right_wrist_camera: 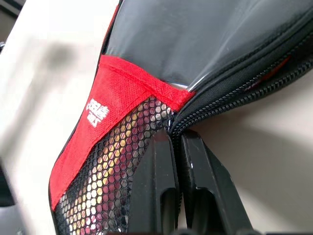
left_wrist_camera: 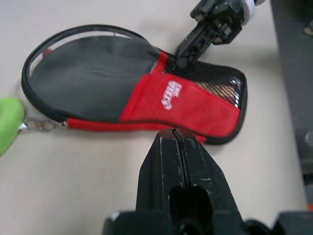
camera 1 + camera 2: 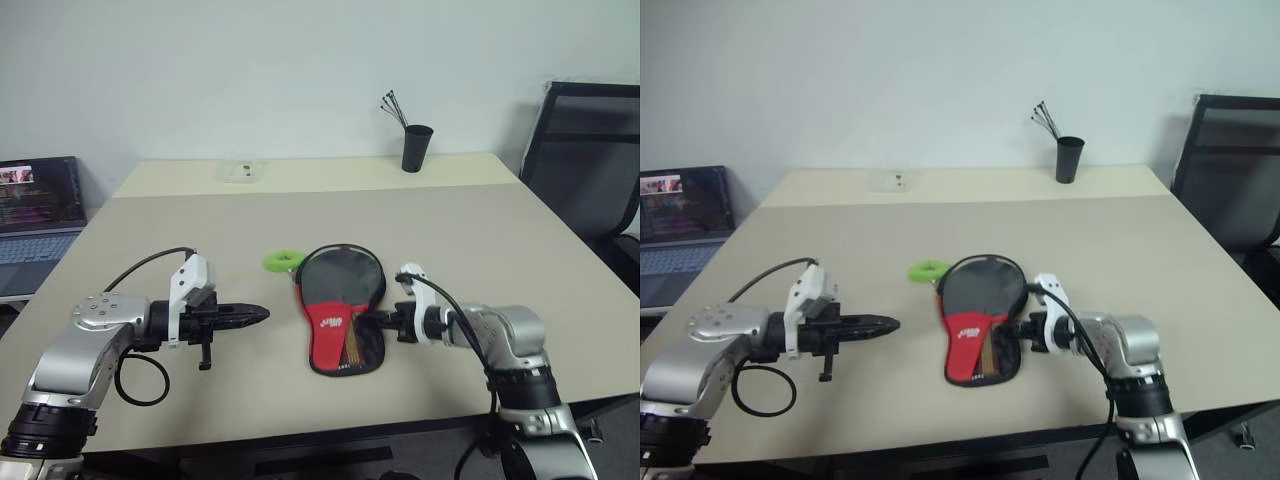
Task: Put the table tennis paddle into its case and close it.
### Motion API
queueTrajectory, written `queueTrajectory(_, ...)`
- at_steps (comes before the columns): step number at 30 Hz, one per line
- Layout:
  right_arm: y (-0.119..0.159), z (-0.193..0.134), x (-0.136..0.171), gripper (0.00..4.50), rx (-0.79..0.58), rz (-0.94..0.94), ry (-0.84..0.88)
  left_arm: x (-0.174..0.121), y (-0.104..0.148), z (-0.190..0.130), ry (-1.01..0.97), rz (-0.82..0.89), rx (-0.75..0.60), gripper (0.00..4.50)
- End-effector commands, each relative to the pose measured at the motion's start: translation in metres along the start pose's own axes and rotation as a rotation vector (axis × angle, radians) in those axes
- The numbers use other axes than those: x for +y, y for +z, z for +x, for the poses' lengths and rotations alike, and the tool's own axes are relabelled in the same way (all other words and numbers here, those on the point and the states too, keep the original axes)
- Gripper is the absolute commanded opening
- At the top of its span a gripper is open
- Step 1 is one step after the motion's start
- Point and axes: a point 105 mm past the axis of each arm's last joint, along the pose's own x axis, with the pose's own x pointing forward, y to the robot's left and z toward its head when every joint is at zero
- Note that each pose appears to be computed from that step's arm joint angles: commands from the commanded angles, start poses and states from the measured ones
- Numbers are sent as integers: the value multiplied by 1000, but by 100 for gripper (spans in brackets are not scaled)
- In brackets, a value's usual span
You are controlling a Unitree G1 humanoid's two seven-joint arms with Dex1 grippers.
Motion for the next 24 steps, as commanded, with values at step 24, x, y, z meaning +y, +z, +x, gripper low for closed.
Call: queueTrajectory(24,-36,-23,20,4,23,77,7,-6,15,3,-47,37,-10,0)
